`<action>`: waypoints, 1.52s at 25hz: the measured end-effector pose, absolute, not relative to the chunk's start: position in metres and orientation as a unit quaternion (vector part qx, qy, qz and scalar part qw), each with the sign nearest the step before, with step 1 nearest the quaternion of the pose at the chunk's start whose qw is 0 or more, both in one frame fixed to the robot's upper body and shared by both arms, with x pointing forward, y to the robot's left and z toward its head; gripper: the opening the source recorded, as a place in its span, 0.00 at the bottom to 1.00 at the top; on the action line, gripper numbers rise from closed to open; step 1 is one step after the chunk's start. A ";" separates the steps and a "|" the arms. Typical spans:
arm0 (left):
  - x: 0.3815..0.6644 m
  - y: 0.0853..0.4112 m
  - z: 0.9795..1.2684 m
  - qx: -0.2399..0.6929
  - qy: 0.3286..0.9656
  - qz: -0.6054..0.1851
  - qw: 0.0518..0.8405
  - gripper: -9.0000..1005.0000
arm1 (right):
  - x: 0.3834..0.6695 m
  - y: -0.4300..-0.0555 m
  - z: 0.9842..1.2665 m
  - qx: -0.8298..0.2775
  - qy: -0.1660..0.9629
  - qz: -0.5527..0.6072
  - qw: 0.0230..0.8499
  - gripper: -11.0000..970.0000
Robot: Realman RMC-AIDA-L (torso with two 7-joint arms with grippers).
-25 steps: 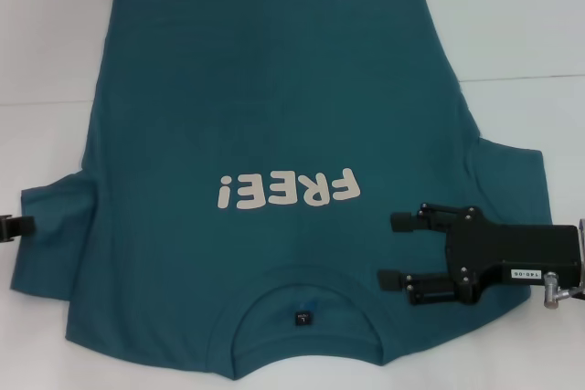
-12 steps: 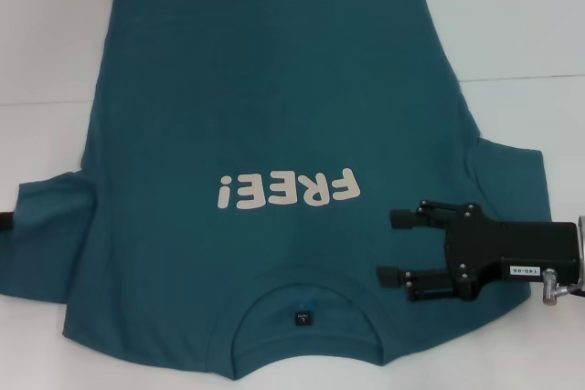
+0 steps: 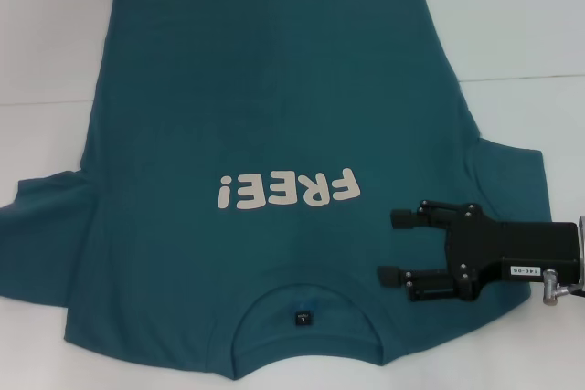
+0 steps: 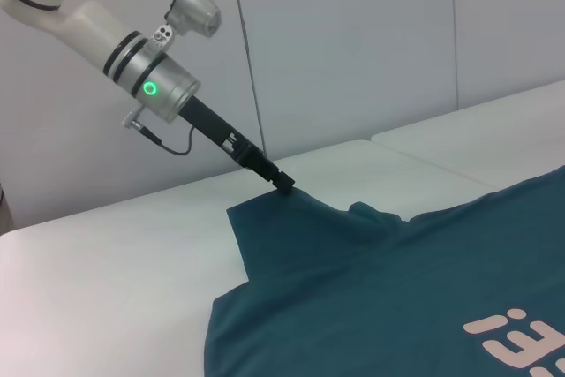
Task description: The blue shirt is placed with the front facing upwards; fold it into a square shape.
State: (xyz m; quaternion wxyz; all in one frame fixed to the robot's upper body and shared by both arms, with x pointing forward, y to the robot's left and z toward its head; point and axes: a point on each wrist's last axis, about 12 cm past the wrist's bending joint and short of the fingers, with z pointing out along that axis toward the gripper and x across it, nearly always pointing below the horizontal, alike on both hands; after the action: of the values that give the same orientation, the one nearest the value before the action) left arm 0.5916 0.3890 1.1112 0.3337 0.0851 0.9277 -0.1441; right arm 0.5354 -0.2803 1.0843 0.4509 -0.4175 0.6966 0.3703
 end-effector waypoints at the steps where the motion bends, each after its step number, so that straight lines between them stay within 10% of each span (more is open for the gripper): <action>1: 0.592 0.389 1.112 0.086 0.928 -0.143 0.334 0.07 | 0.535 -0.280 1.084 -0.417 0.697 0.370 0.451 0.94; 38: 0.602 0.397 1.125 0.113 0.930 -0.098 0.334 0.10 | 0.537 -0.279 1.084 -0.417 0.697 0.369 0.452 0.94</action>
State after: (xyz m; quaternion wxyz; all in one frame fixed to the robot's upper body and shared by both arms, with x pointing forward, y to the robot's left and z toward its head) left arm 0.6022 0.3968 1.1253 0.3344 0.1132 0.9305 -0.0977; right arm 0.5371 -0.2792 1.0844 0.4517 -0.4167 0.6972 0.3690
